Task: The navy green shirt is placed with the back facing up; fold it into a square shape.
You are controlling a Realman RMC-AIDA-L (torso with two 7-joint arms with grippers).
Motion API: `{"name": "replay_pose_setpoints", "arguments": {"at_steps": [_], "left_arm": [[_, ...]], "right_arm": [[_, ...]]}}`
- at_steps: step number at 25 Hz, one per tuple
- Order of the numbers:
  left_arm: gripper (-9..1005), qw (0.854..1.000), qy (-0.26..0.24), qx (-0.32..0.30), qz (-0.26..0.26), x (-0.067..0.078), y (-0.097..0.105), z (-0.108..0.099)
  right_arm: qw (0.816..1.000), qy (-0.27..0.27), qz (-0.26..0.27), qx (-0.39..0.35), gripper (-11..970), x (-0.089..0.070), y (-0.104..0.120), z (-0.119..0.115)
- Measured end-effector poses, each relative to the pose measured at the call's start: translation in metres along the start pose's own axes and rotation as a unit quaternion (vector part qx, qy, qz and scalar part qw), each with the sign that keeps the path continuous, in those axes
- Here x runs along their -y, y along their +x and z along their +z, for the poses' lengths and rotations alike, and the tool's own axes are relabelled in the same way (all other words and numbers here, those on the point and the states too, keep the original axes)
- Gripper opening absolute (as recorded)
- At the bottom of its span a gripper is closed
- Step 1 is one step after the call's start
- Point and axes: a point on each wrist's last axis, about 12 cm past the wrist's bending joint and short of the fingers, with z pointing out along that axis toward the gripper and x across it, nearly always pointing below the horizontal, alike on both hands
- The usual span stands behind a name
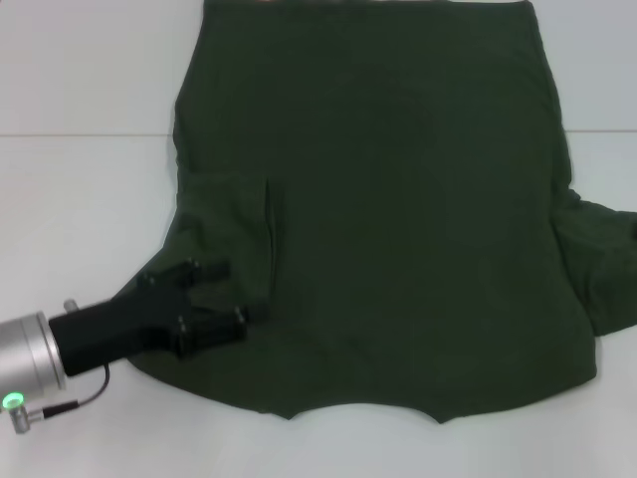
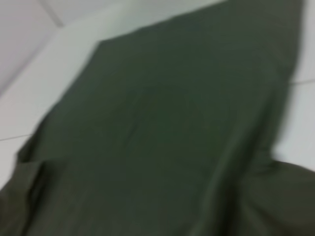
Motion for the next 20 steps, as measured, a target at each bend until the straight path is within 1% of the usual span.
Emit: {"name": "replay_pose_setpoints", "arguments": {"at_steps": [2, 5, 9, 12, 15, 18, 19, 20], "left_arm": [[769, 1.0, 0.008, -0.01, 0.004, 0.002, 0.003, 0.0], [873, 1.0, 0.014, -0.014, 0.002, 0.004, 0.005, 0.0], [874, 1.0, 0.02, -0.012, -0.001, 0.005, 0.005, 0.001], [874, 1.0, 0.023, -0.014, -0.004, 0.006, 0.007, 0.002], [873, 1.0, 0.024, -0.014, -0.007, 0.007, 0.008, 0.002], [873, 1.0, 0.024, -0.013, -0.01, 0.007, 0.009, 0.002], [873, 1.0, 0.023, -0.013, -0.011, 0.007, 0.01, 0.002], [873, 1.0, 0.023, -0.014, -0.012, 0.007, 0.01, 0.002]], "right_arm": [[0.999, 0.034, 0.021, -0.02, 886, 0.001, -0.013, -0.007], [0.994, 0.094, 0.021, -0.059, 884, -0.002, -0.03, -0.01], [0.982, 0.159, -0.003, -0.105, 881, -0.008, -0.042, -0.002], [0.977, 0.178, -0.018, -0.119, 878, -0.012, -0.046, 0.007], [0.975, 0.186, -0.032, -0.116, 876, -0.012, -0.047, 0.016], [0.975, 0.189, -0.038, -0.111, 874, -0.007, -0.044, 0.026], [0.976, 0.184, -0.04, -0.112, 873, -0.003, -0.041, 0.035], [0.976, 0.184, -0.04, -0.112, 872, -0.003, -0.041, 0.035]]}}
